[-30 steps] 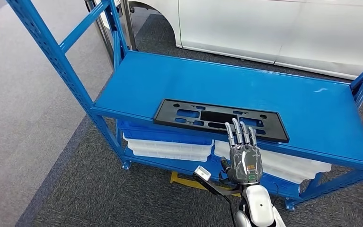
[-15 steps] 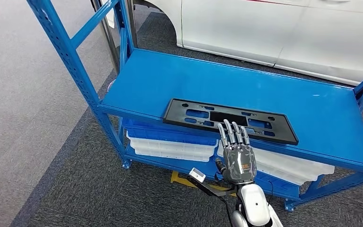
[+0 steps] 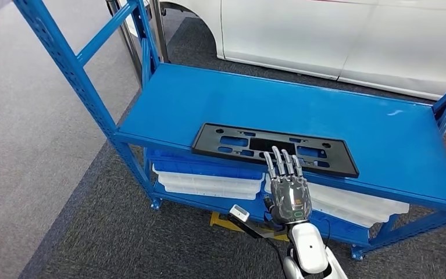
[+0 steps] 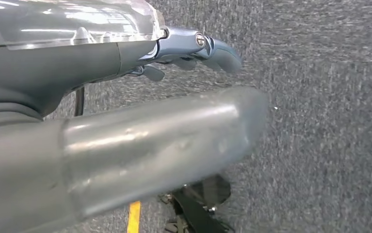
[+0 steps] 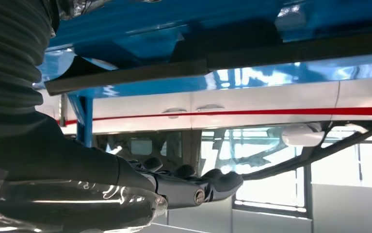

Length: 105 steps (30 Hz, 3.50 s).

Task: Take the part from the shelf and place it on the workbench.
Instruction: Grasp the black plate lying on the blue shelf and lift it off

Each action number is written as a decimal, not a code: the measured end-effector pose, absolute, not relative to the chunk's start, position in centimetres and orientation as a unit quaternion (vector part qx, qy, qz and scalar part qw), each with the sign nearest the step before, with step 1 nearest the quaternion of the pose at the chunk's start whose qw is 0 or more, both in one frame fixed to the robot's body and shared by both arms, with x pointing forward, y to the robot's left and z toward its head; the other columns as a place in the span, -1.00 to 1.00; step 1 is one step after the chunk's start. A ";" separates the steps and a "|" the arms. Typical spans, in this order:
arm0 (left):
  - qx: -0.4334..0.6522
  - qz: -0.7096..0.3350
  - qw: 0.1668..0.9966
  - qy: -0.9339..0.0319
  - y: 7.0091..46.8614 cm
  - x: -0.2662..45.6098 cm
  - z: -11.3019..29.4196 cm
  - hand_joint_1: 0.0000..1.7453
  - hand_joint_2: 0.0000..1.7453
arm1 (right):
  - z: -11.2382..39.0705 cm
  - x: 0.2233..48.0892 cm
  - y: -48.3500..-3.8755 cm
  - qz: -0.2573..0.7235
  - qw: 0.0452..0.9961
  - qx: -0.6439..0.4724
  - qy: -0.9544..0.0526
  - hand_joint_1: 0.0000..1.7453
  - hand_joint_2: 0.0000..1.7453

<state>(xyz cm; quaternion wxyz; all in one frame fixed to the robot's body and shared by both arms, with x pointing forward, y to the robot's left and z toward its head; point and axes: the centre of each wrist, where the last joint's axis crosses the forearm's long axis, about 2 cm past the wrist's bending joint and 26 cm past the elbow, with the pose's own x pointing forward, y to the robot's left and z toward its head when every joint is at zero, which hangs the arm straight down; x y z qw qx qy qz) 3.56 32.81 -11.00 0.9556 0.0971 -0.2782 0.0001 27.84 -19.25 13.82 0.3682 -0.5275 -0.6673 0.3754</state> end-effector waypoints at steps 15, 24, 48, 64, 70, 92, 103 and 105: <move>0.100 -0.005 0.958 -0.269 32.9 3.3 -11.0 -1.00 -1.00 | 13.4 28.0 -19.0 0.389 0.373 -0.522 -0.661 -1.00 1.00; 0.102 -0.008 0.958 -0.270 32.7 3.4 -11.0 -1.00 -1.00 | 13.2 28.2 -19.0 0.390 0.380 -0.519 -0.658 -1.00 1.00; 0.108 -0.023 0.956 -0.270 33.4 3.7 -11.0 -1.00 -1.00 | 12.9 31.7 -21.3 0.413 0.419 -0.544 -0.598 -1.00 1.00; 0.114 -0.025 0.957 -0.266 33.7 3.5 -11.0 -1.00 -1.00 | 11.5 32.1 -22.6 0.435 0.436 -0.550 -0.564 -1.00 1.00; 0.115 -0.026 0.957 -0.265 33.9 3.5 -10.9 -1.00 -1.00 | 11.2 32.5 -24.2 0.431 0.447 -0.562 -0.546 -1.00 1.00; 0.111 -0.029 0.957 -0.268 33.6 3.5 -11.0 -1.00 -1.00 | 11.1 32.6 -27.3 0.410 0.465 -0.573 -0.536 -1.00 1.00; 0.111 -0.027 0.956 -0.269 33.5 3.1 -11.0 -1.00 -1.00 | 12.9 32.8 -28.4 0.358 0.464 -0.567 -0.579 -1.00 1.00; 0.112 -0.027 0.956 -0.269 33.5 3.2 -11.0 -1.00 -1.00 | 13.8 32.9 -28.6 0.343 0.463 -0.562 -0.594 -1.00 1.00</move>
